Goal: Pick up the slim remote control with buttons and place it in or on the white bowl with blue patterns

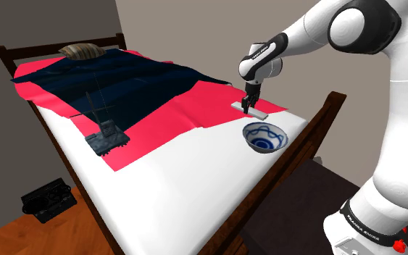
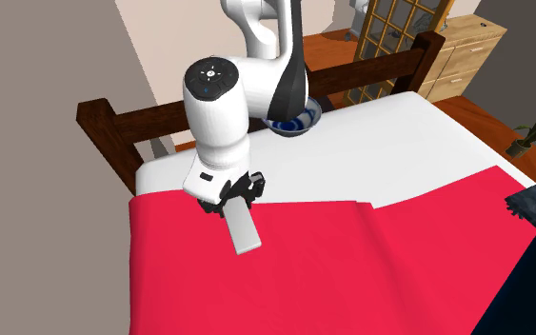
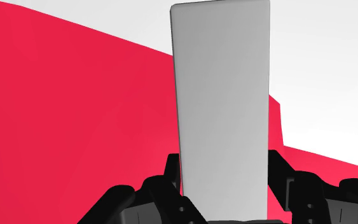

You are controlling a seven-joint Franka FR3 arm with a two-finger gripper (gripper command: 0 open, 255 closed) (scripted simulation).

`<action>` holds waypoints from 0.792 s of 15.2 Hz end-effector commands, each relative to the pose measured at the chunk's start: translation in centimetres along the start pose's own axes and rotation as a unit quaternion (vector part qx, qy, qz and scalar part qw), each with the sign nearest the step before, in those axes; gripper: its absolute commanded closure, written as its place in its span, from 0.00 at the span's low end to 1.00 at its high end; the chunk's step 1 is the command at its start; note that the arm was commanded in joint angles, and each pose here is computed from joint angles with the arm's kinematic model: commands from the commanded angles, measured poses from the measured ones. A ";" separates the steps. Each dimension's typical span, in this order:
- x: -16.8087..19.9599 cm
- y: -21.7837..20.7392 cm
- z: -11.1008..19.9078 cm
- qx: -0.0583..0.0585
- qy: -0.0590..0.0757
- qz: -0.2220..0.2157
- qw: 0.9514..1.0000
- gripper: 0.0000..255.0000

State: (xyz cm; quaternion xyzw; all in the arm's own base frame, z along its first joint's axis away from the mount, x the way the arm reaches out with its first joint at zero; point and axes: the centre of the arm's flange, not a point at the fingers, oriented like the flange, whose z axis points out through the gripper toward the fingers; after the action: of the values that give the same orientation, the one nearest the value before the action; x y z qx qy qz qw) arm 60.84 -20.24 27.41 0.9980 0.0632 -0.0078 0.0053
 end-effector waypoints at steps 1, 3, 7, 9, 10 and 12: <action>0.0 0.0 0.0 0.000 0.000 0.000 1.000 1.00; 0.0 0.0 0.0 0.000 0.000 0.000 1.000 1.00; 0.0 0.0 -0.5 0.000 0.000 0.000 1.000 1.00; 0.0 0.0 -1.6 0.000 0.000 0.000 1.000 1.00; 0.0 0.0 -2.1 0.000 0.000 0.000 1.000 1.00; 0.0 0.0 -3.2 0.000 0.000 0.000 1.000 1.00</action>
State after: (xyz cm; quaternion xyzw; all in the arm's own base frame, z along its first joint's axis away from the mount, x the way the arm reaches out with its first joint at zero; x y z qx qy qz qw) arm 60.76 -20.26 30.10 0.9980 0.0631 -0.0078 0.0053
